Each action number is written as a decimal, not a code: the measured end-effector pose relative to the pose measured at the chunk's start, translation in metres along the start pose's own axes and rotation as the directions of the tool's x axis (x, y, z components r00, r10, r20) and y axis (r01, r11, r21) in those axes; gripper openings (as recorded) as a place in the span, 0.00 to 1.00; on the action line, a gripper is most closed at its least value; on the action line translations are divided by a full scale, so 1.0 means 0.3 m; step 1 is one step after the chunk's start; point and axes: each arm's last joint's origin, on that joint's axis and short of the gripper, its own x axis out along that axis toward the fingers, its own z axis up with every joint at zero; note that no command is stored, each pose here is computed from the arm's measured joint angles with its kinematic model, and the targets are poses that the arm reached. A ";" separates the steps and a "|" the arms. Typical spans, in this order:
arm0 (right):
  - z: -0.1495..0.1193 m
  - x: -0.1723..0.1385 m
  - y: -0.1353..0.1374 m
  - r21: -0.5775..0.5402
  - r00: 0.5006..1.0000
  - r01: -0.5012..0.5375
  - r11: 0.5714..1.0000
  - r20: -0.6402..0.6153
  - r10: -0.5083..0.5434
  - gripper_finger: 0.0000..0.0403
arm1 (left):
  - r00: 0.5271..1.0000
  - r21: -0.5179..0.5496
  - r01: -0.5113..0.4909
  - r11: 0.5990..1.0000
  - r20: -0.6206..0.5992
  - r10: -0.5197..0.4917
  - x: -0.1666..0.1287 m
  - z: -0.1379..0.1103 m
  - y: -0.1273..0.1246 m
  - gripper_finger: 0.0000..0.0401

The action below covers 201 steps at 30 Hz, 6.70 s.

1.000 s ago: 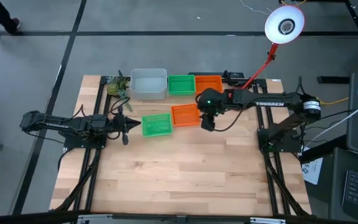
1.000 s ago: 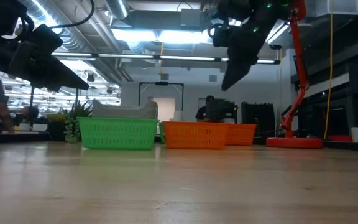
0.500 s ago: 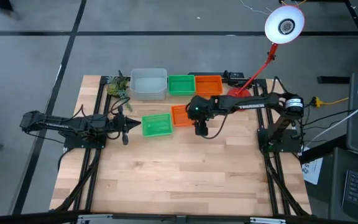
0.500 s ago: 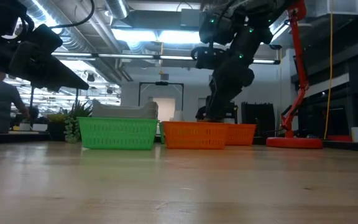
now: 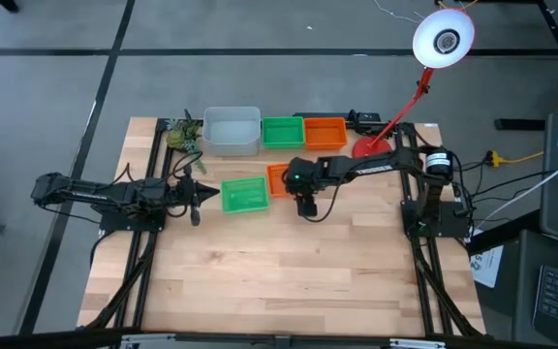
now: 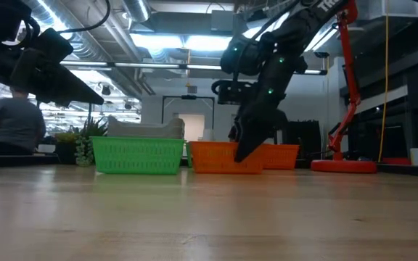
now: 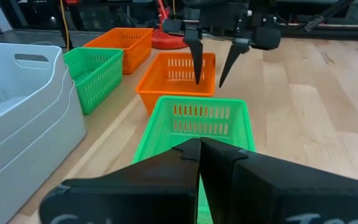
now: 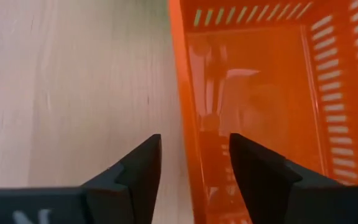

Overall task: Stack baskets by color
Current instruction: Stack the bottom orange bin on top of the top orange bin, then stack the bottom green bin on top of the top green bin

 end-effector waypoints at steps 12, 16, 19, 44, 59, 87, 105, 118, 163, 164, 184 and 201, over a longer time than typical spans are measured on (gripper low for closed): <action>-0.009 -0.088 0.049 -0.027 0.997 -0.025 0.999 -0.067 0.023 0.01 | 1.000 0.000 0.000 1.000 0.000 0.000 0.000 0.000 0.000 0.00; 0.005 -0.252 0.068 -0.075 0.988 0.124 0.989 -0.088 -0.130 0.01 | 1.000 0.000 0.000 1.000 0.000 0.000 0.000 0.000 0.000 0.00; -0.006 -0.375 0.045 -0.080 0.947 0.304 0.949 -0.080 -0.310 0.00 | 1.000 0.000 0.000 1.000 0.000 0.000 0.000 0.000 0.000 0.00; -0.202 -0.338 -0.477 -0.122 0.949 0.267 0.956 -0.142 -0.283 0.00 | 1.000 0.000 0.000 1.000 0.000 0.000 0.000 0.000 0.000 0.00; -0.222 -0.322 -0.502 -0.105 0.949 0.258 0.960 -0.158 -0.272 0.06 | 1.000 0.000 0.000 1.000 0.000 0.000 0.000 0.000 0.000 0.00; -0.096 -0.317 -0.371 -0.095 0.994 0.110 0.989 0.003 -0.110 0.37 | 1.000 0.000 0.000 1.000 0.000 0.000 0.000 0.000 0.000 0.00; 0.238 -0.127 0.067 -0.179 0.883 0.034 0.983 0.466 0.055 0.37 | 1.000 0.000 0.001 1.000 0.000 -0.001 0.000 0.000 0.000 0.00; 0.417 0.048 0.134 -0.138 0.958 -0.071 0.988 0.265 0.106 0.37 | 1.000 0.000 0.000 1.000 0.001 0.000 0.000 0.000 0.000 0.00; 0.286 -0.414 -0.164 -0.180 0.951 0.277 0.944 -0.087 -0.296 0.00 | 1.000 0.000 0.000 1.000 0.000 0.000 0.000 0.000 0.000 0.00; 0.280 -0.412 -0.202 -0.167 0.953 0.275 0.947 -0.078 -0.291 0.00 | 1.000 0.000 0.001 1.000 0.000 -0.001 0.000 0.000 0.000 0.00; 0.055 -0.205 -0.501 -0.104 0.950 0.313 0.944 0.054 -0.309 0.00 | 1.000 0.000 0.001 1.000 0.001 -0.001 0.000 0.000 0.000 0.00; 0.052 -0.167 -0.508 -0.086 0.961 0.250 0.964 0.141 -0.237 0.00 | 1.000 0.000 0.000 1.000 0.000 0.000 0.000 0.000 0.000 0.00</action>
